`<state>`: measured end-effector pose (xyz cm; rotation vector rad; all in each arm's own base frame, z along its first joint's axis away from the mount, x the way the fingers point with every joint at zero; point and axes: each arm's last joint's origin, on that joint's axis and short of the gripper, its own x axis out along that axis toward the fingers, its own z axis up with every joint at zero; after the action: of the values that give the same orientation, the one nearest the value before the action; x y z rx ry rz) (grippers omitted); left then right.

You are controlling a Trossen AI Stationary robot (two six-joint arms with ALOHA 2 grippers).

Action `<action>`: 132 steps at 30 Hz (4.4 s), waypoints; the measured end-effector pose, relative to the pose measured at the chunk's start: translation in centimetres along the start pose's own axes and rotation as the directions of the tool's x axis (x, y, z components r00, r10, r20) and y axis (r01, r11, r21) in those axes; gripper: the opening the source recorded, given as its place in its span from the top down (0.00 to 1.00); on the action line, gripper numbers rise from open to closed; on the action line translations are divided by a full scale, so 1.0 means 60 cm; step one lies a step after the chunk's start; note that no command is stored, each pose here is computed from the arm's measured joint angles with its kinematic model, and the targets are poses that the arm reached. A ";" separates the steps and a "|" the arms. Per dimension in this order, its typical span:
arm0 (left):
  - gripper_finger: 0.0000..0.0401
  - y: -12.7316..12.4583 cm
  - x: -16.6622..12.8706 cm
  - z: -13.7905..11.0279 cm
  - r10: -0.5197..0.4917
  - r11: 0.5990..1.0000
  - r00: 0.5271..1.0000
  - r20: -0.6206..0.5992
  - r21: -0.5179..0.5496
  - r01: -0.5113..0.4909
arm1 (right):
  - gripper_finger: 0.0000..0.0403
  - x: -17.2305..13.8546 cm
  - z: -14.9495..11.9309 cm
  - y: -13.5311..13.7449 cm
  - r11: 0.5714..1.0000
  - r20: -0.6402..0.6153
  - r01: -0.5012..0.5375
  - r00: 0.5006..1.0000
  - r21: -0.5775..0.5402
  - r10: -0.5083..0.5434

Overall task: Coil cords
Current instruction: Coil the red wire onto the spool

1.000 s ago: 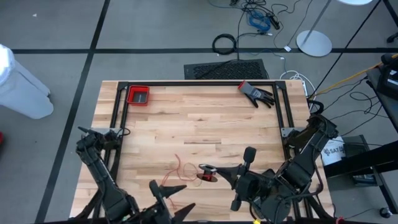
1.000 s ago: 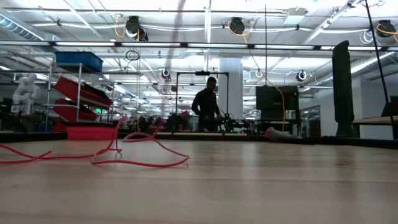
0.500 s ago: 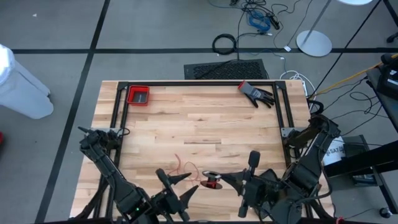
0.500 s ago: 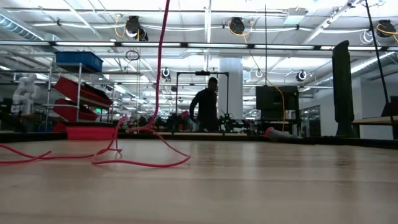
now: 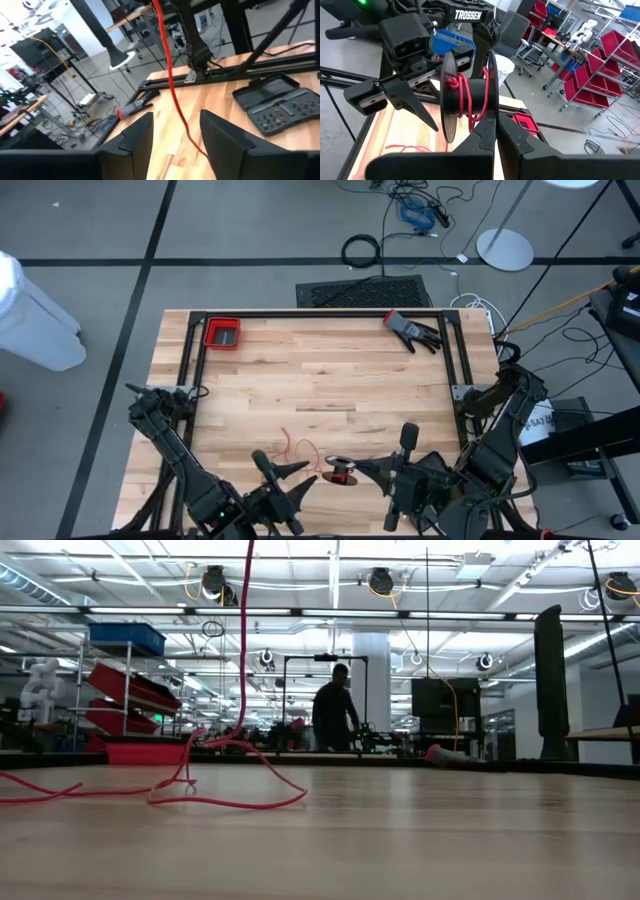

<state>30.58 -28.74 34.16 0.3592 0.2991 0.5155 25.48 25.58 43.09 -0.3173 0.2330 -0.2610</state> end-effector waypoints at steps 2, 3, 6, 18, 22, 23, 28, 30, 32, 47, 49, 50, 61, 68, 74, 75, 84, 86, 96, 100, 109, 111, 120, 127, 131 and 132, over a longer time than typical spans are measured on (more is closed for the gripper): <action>0.61 0.001 0.006 0.000 -0.012 1.000 1.000 -0.011 -0.002 0.012 | 1.00 0.000 0.000 0.000 1.000 0.000 0.000 1.000 0.000 0.000; 0.62 0.001 0.010 0.000 -0.015 1.000 1.000 -0.016 -0.003 0.015 | 1.00 0.000 0.000 0.000 1.000 0.000 0.000 1.000 0.000 0.000; 0.65 0.002 0.017 -0.001 -0.016 1.000 1.000 -0.025 -0.003 0.016 | 1.00 0.000 0.000 0.000 1.000 0.000 0.000 1.000 0.000 0.000; 0.85 0.001 0.016 -0.001 -0.021 1.000 0.999 -0.025 -0.002 0.021 | 1.00 0.000 0.000 0.000 1.000 0.000 0.000 1.000 -0.004 0.000; 0.93 0.000 0.016 -0.001 -0.026 1.000 0.999 -0.027 -0.002 0.026 | 1.00 0.000 0.000 0.000 1.000 0.000 0.001 1.000 -0.004 -0.001; 0.95 0.000 0.016 -0.001 -0.026 1.000 0.999 -0.027 -0.001 0.026 | 1.00 0.000 0.000 0.000 1.000 0.000 0.000 1.000 -0.004 0.000; 0.98 0.001 0.016 -0.001 -0.026 1.000 0.999 -0.028 -0.001 0.026 | 1.00 0.000 0.000 0.000 1.000 0.000 0.001 1.000 -0.005 -0.001; 0.98 0.001 0.016 -0.001 -0.026 1.000 0.999 -0.028 -0.001 0.026 | 1.00 0.000 0.000 0.000 1.000 0.000 0.001 1.000 -0.005 -0.001; 0.99 0.000 0.016 -0.001 -0.026 1.000 0.999 -0.027 -0.001 0.026 | 1.00 0.000 0.000 0.000 1.000 0.000 0.001 1.000 -0.005 -0.001; 0.99 -0.003 0.063 -0.011 0.031 0.999 0.998 -0.057 -0.014 -0.032 | 1.00 0.028 -0.002 -0.007 0.998 -0.018 0.018 1.000 0.053 -0.017; 0.99 -0.001 0.072 -0.013 0.043 0.999 0.997 -0.065 -0.005 -0.043 | 1.00 0.035 -0.003 -0.005 0.998 -0.018 0.022 1.000 0.054 -0.021; 0.99 0.000 0.077 -0.012 0.048 0.999 0.997 -0.066 -0.001 -0.048 | 1.00 0.037 -0.004 -0.004 0.998 -0.019 0.023 1.000 0.051 -0.022; 1.00 -0.002 0.084 0.001 0.027 0.999 0.999 -0.045 -0.040 -0.029 | 1.00 0.090 -0.020 0.002 0.985 -0.047 0.174 0.984 0.017 -0.173; 1.00 -0.004 0.083 0.006 0.021 0.999 0.999 -0.031 -0.033 -0.022 | 1.00 0.121 -0.031 0.008 0.978 -0.063 0.210 0.976 -0.013 -0.210; 1.00 -0.005 0.079 0.008 0.015 0.999 1.000 -0.025 -0.035 -0.016 | 1.00 0.134 -0.038 0.014 0.964 -0.068 0.253 0.964 -0.079 -0.259; 1.00 -0.006 0.078 0.008 0.014 0.999 1.000 -0.024 -0.035 -0.014 | 1.00 0.136 -0.038 0.013 0.963 -0.069 0.258 0.962 -0.083 -0.264; 1.00 -0.005 0.049 0.026 0.001 0.999 1.000 0.008 -0.038 0.000 | 1.00 0.136 -0.042 0.013 0.958 -0.078 0.255 0.961 -0.127 -0.266; 1.00 -0.005 0.041 0.033 -0.005 0.999 1.000 0.019 -0.033 0.005 | 1.00 0.138 -0.042 0.011 0.958 -0.080 0.256 0.960 -0.127 -0.267; 1.00 -0.009 0.006 0.041 0.055 0.998 0.996 0.066 0.025 -0.057 | 1.00 0.141 -0.045 0.013 0.975 -0.096 0.178 0.977 -0.134 -0.192; 1.00 0.002 -0.024 0.050 0.056 0.998 0.994 0.089 0.004 -0.056 | 1.00 0.148 -0.047 0.012 0.986 -0.110 0.117 0.985 -0.117 -0.130; 1.00 0.021 -0.079 0.062 0.010 1.000 0.992 0.125 -0.022 -0.007 | 1.00 0.151 -0.052 0.009 0.992 -0.138 0.058 0.988 -0.115 -0.074; 1.00 0.021 -0.084 0.063 0.003 1.000 0.992 0.128 -0.022 0.000 | 1.00 0.149 -0.049 0.007 0.996 -0.141 0.001 0.990 -0.090 -0.014; 1.00 0.019 -0.093 0.061 -0.007 1.000 0.991 0.133 0.011 0.005 | 1.00 0.120 -0.035 -0.006 0.995 -0.135 -0.094 0.987 -0.016 0.091; 1.00 0.019 -0.096 0.057 -0.016 0.998 0.991 0.130 0.058 0.008 | 1.00 0.090 -0.025 -0.005 0.984 -0.111 -0.179 0.977 0.019 0.180; 1.00 0.018 -0.098 0.056 -0.022 0.998 0.991 0.130 0.067 0.014 | 1.00 0.068 -0.017 -0.004 0.974 -0.089 -0.223 0.970 0.038 0.226; 1.00 0.018 -0.098 0.056 -0.025 0.997 0.991 0.129 0.073 0.015 | 1.00 0.062 -0.015 -0.003 0.972 -0.085 -0.232 0.968 0.040 0.235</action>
<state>26.47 -31.80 38.68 0.4569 0.1955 0.4603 28.70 24.09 41.60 -0.2460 0.3512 -0.0455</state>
